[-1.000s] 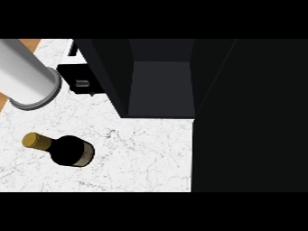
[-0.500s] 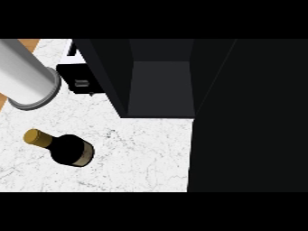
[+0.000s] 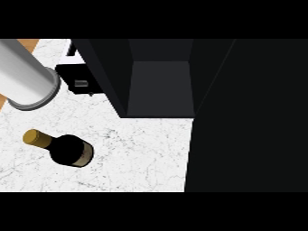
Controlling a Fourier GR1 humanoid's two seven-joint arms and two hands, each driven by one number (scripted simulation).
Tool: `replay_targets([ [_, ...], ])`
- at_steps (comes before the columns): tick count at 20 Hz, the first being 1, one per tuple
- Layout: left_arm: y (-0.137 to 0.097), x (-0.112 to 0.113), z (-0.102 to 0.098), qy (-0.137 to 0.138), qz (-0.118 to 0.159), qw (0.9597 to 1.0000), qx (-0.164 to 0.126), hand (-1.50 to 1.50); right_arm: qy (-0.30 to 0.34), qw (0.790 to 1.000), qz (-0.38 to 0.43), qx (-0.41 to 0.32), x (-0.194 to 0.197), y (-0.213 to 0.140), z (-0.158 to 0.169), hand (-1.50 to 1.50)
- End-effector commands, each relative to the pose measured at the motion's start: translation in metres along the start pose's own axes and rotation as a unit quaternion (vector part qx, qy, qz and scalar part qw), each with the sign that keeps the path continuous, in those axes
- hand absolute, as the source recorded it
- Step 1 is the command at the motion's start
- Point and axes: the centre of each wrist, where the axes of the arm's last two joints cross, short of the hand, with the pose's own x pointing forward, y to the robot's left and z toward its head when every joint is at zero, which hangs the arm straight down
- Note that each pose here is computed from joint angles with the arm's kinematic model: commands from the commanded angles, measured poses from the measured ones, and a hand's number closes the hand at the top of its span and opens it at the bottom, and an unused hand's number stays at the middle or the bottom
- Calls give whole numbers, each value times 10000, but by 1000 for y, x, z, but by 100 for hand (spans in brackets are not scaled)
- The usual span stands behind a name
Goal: Pick up the wine, place it into the cabinet and close the cabinet
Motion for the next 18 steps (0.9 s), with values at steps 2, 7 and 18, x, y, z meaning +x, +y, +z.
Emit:
replay_targets([
  [2, -2, 25, 5, -570, -84, 9980, 248, -150, -169, 9996, -188, 101, 34, 6, 7, -150],
  [7, -10, 21, -4, -514, -164, 9980, 329, -150, -231, 9997, -70, 61, 42, -3, -1, -150],
  [18, -11, 24, -23, -400, -210, 9970, 627, -150, -92, 9998, -175, -30, 56, 12, 5, -150],
])
